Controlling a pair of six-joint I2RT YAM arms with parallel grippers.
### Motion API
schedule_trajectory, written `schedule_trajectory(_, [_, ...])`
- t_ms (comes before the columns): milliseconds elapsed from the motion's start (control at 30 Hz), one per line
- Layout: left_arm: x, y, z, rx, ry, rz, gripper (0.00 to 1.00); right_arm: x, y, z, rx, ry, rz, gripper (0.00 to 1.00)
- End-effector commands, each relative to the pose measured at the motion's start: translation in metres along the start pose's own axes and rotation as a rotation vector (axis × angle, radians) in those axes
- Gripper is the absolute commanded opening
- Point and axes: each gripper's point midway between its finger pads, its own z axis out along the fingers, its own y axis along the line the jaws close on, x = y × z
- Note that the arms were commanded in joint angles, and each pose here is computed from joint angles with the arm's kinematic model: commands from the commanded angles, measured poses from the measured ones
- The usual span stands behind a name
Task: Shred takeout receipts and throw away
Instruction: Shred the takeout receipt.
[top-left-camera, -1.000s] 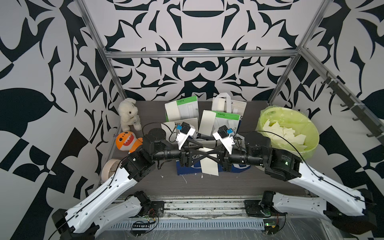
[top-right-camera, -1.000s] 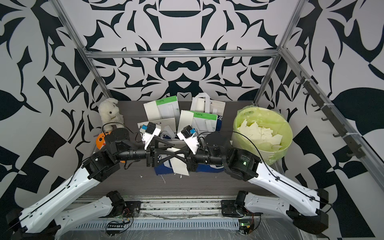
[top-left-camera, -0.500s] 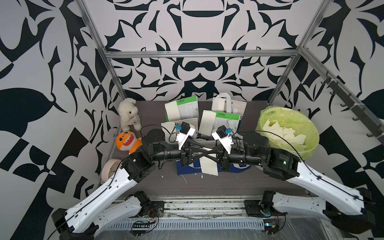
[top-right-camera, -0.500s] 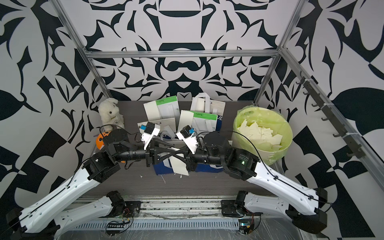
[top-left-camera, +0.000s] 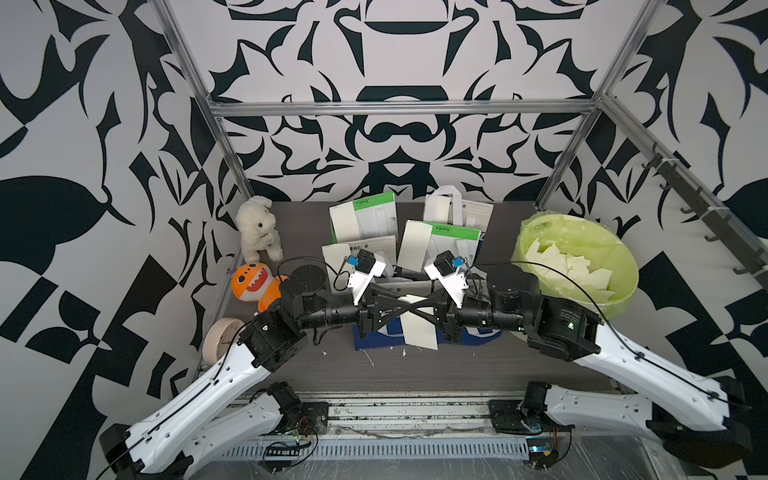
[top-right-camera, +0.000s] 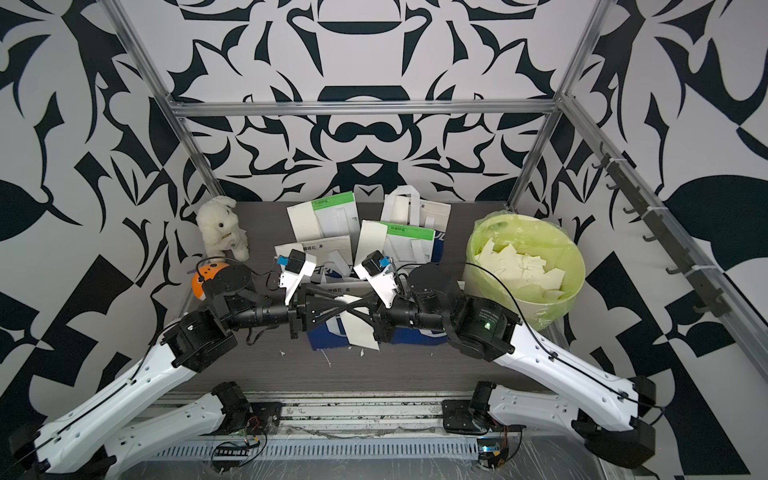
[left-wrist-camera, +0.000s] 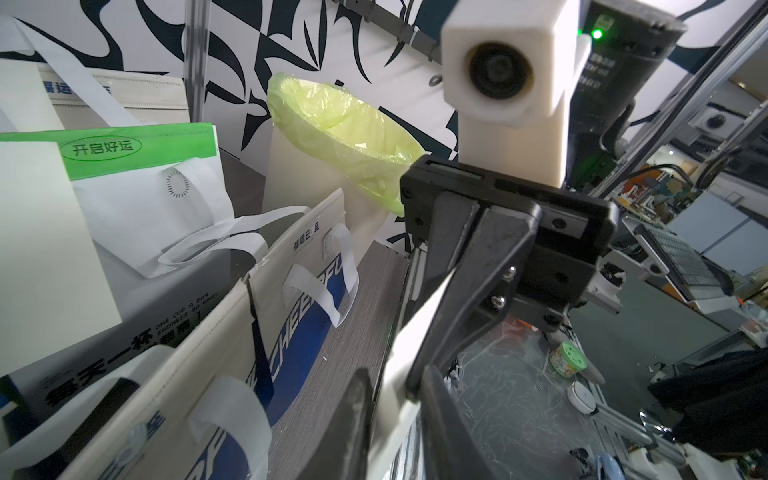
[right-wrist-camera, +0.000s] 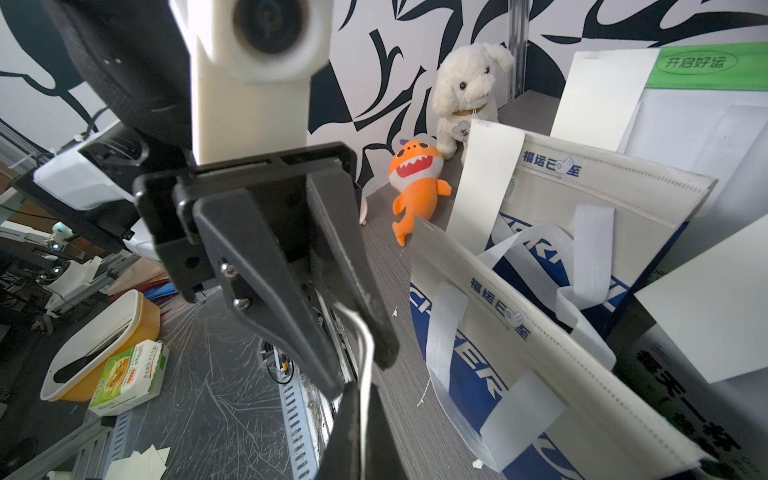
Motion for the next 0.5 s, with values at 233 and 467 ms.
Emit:
schedule_trajectory(233, [-0.001,-0.005,-0.004,0.01,-0.01,0.03,0.0,-0.01,0.001,0.002,0.007,-0.024,-0.012,0.14])
schedule_trajectory(467, [0.004,-0.001,-0.003,-0.001,0.012,0.023,0.0,-0.017,0.002,-0.012,0.025,-0.048,-0.04,0.45])
